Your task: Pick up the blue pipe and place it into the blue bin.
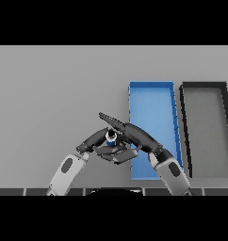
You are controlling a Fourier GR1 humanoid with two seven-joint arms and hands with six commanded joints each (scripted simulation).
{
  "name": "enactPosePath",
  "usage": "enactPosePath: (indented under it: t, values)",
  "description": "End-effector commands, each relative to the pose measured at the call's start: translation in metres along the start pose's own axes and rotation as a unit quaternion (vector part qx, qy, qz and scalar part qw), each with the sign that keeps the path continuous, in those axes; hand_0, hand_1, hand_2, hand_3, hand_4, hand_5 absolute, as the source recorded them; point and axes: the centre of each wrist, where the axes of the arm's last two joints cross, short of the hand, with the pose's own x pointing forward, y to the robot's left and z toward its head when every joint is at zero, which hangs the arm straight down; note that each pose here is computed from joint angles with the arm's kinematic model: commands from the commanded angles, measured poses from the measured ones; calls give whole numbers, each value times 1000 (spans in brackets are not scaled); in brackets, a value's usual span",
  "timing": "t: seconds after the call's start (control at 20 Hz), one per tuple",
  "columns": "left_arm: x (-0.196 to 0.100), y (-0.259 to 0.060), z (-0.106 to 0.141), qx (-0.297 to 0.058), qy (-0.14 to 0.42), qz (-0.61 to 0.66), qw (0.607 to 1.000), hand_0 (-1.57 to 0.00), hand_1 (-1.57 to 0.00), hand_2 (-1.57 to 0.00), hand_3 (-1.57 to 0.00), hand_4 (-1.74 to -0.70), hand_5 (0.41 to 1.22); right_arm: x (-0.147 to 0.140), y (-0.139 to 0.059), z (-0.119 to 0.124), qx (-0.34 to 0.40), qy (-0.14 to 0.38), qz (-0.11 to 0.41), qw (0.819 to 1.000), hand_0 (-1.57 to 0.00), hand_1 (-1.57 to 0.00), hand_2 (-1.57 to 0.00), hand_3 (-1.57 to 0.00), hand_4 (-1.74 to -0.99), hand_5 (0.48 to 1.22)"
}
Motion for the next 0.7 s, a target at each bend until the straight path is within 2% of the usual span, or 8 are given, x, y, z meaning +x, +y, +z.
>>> enactPosePath:
  t: [0.0,0.05,0.1,0.2,0.3,0.35,0.5,0.65]
  values:
    - [-2,-2,1,-1,-1,-2,1000,-1571,-1571,-1571,-1571,-1456,1221,-1,-1,-5,5,6,1,1000,1,-32,-54,-6,-1215,513]
    - [-1,-4,1,-3,-3,7,1000,-1571,-1571,-1571,-1571,-1460,1221,0,1,-9,13,3,-2,1000,-24,-108,-130,-49,-1222,517]
    - [-3,-3,3,2,13,3,1000,-1571,-1571,-1571,-1571,-1515,1221,0,-1,-11,18,3,-6,1000,-166,-241,-249,-143,-1255,519]
    - [0,-5,1,8,26,14,1000,-1571,-1571,-1528,-1139,-1596,1221,1,0,-18,26,5,-2,1000,-630,-652,-657,-504,-1383,523]
    - [0,-4,3,8,23,10,1000,-1571,-1571,-1544,-1207,-1648,1221,0,3,-25,27,1,0,1000,-969,-983,-986,-789,-1496,555]
    - [1,-3,1,9,17,9,1000,-1571,-1571,-1549,-1228,-1667,1221,-3,3,-29,26,-8,-11,1000,-1089,-1101,-1103,-896,-1537,600]
    - [0,-5,3,5,5,5,1000,-1571,-1571,-1560,-1331,-1703,1221,-5,5,-27,23,-31,-34,999,-1324,-1330,-1331,-1225,-1481,869]
    - [-1,-5,3,4,-2,12,1000,-1571,-1571,-1539,-1412,-1722,1221,-3,10,-28,26,-39,-13,999,-1445,-1448,-1448,-1394,-1477,1041]
